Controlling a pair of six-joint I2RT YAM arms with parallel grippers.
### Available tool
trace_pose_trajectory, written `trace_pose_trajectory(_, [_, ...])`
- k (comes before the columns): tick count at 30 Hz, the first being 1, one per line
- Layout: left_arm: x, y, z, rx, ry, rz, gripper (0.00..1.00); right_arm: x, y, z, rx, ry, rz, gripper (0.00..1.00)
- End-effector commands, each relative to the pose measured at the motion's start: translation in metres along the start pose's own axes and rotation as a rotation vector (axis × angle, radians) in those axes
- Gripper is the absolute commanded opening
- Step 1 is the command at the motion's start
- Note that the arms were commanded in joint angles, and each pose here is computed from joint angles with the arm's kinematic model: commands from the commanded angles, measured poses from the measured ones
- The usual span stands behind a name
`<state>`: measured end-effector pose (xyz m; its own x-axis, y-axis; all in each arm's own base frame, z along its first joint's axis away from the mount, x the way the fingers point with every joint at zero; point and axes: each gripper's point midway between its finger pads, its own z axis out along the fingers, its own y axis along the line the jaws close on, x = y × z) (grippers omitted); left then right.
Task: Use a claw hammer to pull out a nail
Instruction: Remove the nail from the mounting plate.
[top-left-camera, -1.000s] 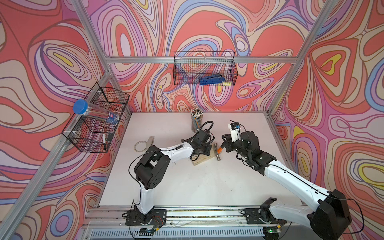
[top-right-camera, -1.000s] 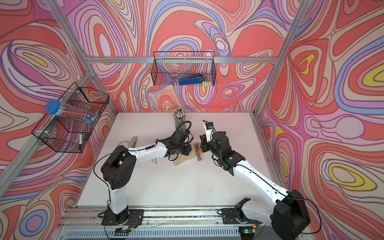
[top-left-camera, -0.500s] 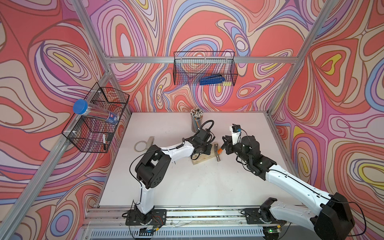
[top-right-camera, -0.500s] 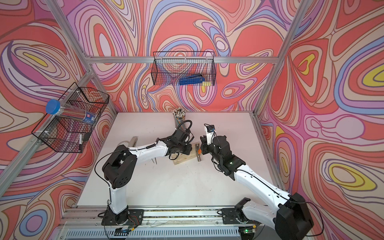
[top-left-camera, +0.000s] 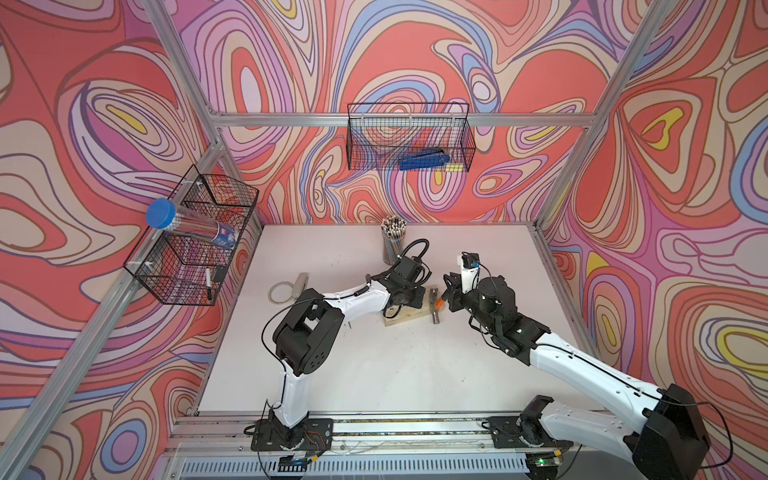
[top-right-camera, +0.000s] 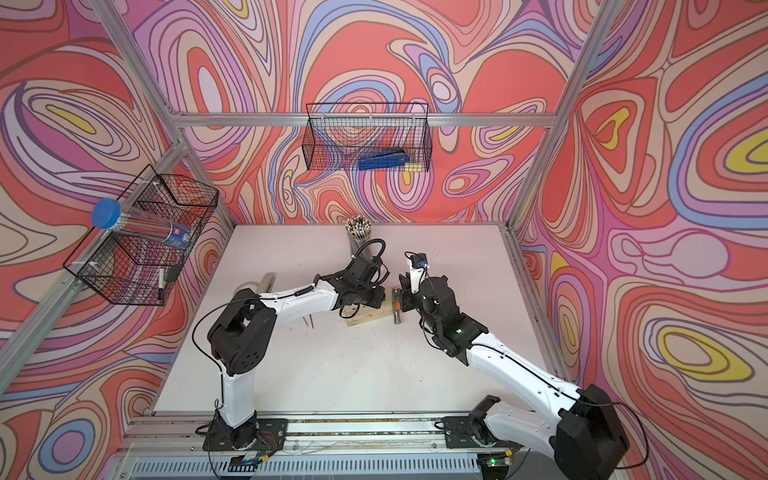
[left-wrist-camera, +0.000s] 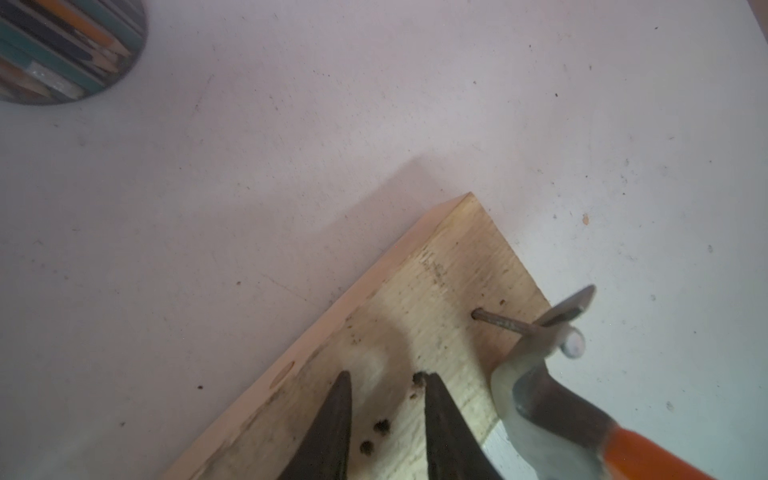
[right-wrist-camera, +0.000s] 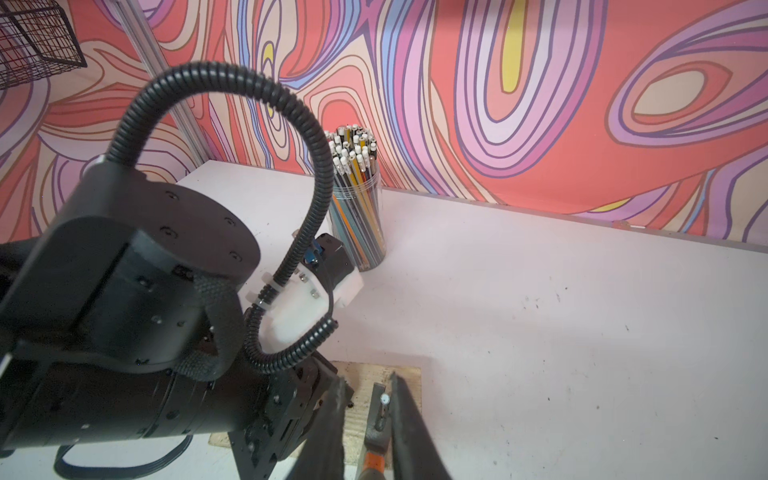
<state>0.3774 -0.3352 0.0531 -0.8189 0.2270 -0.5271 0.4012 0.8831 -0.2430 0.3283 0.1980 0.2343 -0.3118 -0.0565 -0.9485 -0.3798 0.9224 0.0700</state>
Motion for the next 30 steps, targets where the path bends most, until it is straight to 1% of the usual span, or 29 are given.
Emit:
trace_pose_trajectory(1, [0.212,0.111,0.028,-0.346,0.691,-0.080,0.31,0.123,0.031,-0.011,-0.147,0.413,-0.016,0.00])
trace_pose_trajectory(4, [0.211,0.111,0.028,-0.349,0.691,-0.072,0.31,0.114,0.035,-0.009,-0.146,0.409,-0.052,0.00])
trace_pose_trajectory(7, [0.211,0.111,0.029,-0.343,0.687,-0.074,0.31,0.099,0.039,-0.003,-0.151,0.435,-0.129,0.00])
trace_pose_trajectory(10, [0.211,0.110,0.030,-0.341,0.685,-0.078,0.31,0.094,0.038,0.000,-0.150,0.439,-0.184,0.00])
trace_pose_trajectory(13, [0.212,0.110,0.031,-0.337,0.683,-0.084,0.31,0.092,0.037,-0.001,-0.144,0.407,-0.178,0.00])
trace_pose_trajectory(18, [0.215,0.111,0.032,-0.337,0.694,-0.078,0.31,0.106,0.032,-0.009,-0.104,0.395,-0.155,0.00])
trace_pose_trajectory(21, [0.219,0.112,0.033,-0.344,0.712,-0.078,0.31,0.107,0.033,-0.011,-0.087,0.400,-0.155,0.00])
trace_pose_trajectory(23, [0.220,0.112,0.034,-0.345,0.714,-0.078,0.30,0.106,0.038,-0.011,-0.105,0.396,-0.129,0.00])
trace_pose_trajectory(25, [0.220,0.114,0.033,-0.356,0.717,-0.074,0.30,0.111,0.039,-0.011,-0.086,0.409,-0.130,0.00])
trace_pose_trajectory(30, [0.220,0.117,0.035,-0.370,0.724,-0.065,0.30,0.119,0.056,-0.007,-0.115,0.420,-0.124,0.00])
